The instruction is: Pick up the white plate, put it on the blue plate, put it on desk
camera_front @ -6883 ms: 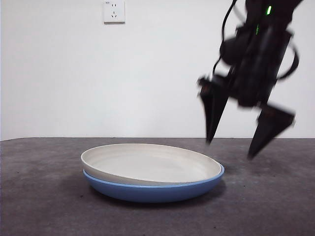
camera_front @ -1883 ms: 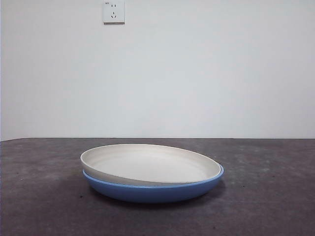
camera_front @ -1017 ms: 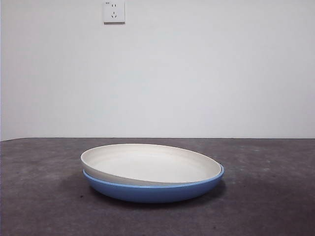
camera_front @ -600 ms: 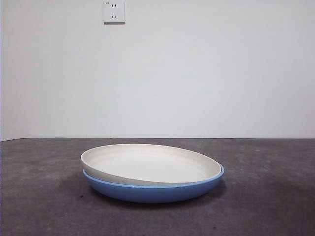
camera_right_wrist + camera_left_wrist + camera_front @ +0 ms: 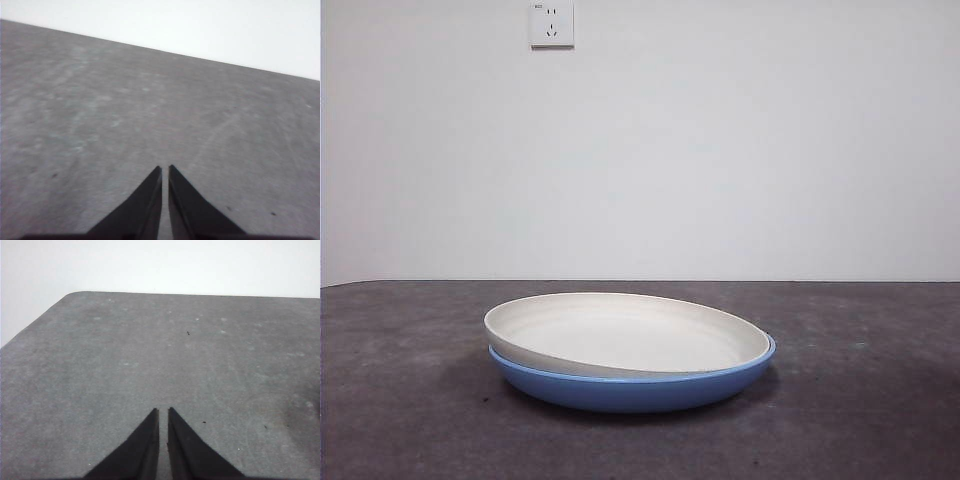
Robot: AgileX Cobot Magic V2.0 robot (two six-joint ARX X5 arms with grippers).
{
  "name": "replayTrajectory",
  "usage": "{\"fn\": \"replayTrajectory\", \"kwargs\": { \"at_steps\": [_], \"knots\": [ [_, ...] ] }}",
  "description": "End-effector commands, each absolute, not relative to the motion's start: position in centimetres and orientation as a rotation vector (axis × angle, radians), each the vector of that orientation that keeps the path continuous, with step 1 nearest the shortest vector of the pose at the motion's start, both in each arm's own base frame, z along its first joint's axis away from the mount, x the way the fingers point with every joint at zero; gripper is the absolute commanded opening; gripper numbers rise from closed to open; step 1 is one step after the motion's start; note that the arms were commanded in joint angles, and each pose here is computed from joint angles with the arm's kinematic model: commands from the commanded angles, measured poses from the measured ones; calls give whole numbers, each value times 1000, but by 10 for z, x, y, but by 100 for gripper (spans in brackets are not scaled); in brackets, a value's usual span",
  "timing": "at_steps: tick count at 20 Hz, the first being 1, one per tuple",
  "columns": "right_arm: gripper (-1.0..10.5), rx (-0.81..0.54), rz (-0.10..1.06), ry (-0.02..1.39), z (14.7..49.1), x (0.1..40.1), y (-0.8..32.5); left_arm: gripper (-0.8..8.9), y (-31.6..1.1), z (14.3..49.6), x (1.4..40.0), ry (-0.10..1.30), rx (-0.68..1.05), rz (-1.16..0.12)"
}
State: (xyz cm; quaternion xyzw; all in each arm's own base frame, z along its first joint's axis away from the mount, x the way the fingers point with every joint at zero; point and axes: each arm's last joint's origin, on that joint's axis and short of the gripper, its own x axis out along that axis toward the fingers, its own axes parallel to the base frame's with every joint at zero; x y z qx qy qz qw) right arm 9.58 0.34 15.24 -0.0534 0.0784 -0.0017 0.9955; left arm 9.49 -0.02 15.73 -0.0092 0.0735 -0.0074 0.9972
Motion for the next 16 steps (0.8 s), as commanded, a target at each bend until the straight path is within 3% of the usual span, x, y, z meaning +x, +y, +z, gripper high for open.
{"fn": "replayTrajectory", "kwargs": {
  "at_steps": [1,16],
  "knots": [
    [19,-48,-38,172,150,96,2,29,0,152,96,149,-20,-8],
    [19,-18,-40,148,152,96,1,29,0,152,96,149,-20,-8]
  ]
}}
